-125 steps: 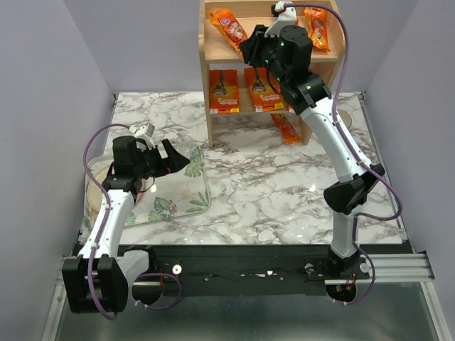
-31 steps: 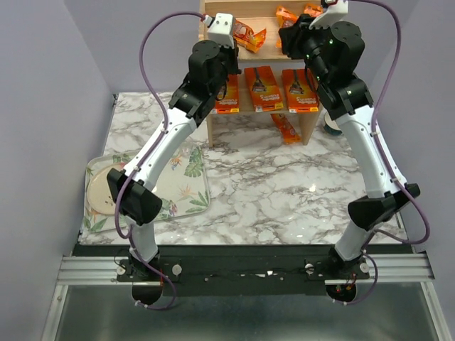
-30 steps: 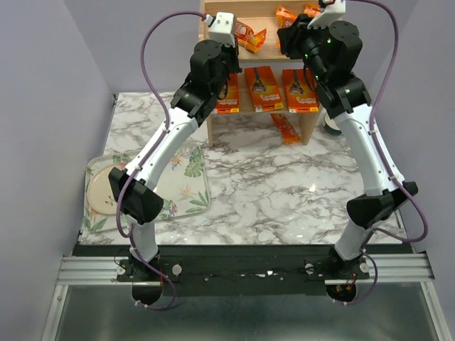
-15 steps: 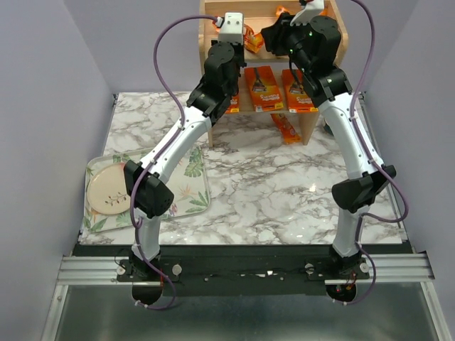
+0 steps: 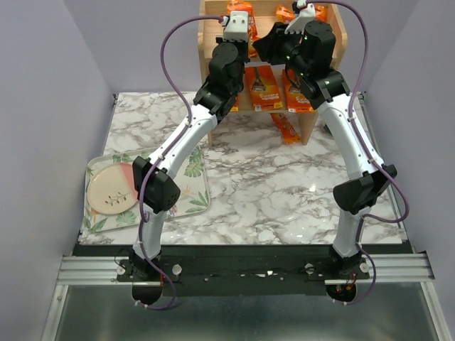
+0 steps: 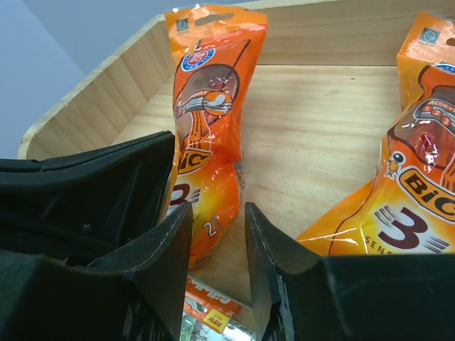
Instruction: Place and organize the shaving razors onto the shelf
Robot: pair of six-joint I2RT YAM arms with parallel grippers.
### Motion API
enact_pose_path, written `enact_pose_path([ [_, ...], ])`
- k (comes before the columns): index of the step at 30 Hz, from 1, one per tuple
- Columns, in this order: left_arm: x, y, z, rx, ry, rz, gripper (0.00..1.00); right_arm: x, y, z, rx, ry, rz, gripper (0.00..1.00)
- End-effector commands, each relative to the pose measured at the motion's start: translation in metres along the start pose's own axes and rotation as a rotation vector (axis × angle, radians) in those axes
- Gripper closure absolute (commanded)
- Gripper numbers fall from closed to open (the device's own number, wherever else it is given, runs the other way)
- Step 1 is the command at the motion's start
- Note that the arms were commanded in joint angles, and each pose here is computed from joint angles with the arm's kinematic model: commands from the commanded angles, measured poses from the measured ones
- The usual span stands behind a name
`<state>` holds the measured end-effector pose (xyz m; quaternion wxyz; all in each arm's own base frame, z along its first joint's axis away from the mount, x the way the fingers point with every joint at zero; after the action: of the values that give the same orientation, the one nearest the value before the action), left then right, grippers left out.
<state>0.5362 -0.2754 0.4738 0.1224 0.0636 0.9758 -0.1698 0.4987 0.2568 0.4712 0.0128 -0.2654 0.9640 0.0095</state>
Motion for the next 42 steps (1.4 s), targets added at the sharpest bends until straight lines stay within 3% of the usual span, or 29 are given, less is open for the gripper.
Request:
enact_pose_path([
  [1,-0.01,-0.005,0.028,0.008,0.023,0.025,0.91,0.014,0.0,-0.013,-0.007,-0.01,0.001,0.56],
  [11,-0.013,-0.019,0.027,0.033,0.015,0.085,0.88,0.021,-0.001,-0.026,-0.018,-0.036,0.024,0.55],
  [22,-0.011,0.0,-0.002,0.005,-0.072,-0.013,0.82,0.017,-0.004,-0.028,-0.011,-0.047,0.033,0.55],
  [30,-0.007,0.016,-0.018,-0.025,-0.117,-0.09,0.71,0.017,-0.001,-0.029,-0.023,-0.05,0.023,0.55],
  [42,0.023,0.01,-0.139,-0.012,-0.369,-0.032,0.68,0.013,0.015,-0.022,-0.03,-0.036,-0.01,0.53],
])
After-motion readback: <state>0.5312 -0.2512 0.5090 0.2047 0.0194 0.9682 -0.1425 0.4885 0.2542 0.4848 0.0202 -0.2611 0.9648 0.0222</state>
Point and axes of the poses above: each gripper's point midway between its finger pads, its own x axis back along the fingers, its own y axis along the line the jaws close on, z = x × y, the point moved 1 cm from there along x, back along the fingers, and after that the axes turned 15 degrees about x, right-handed, at the moved point
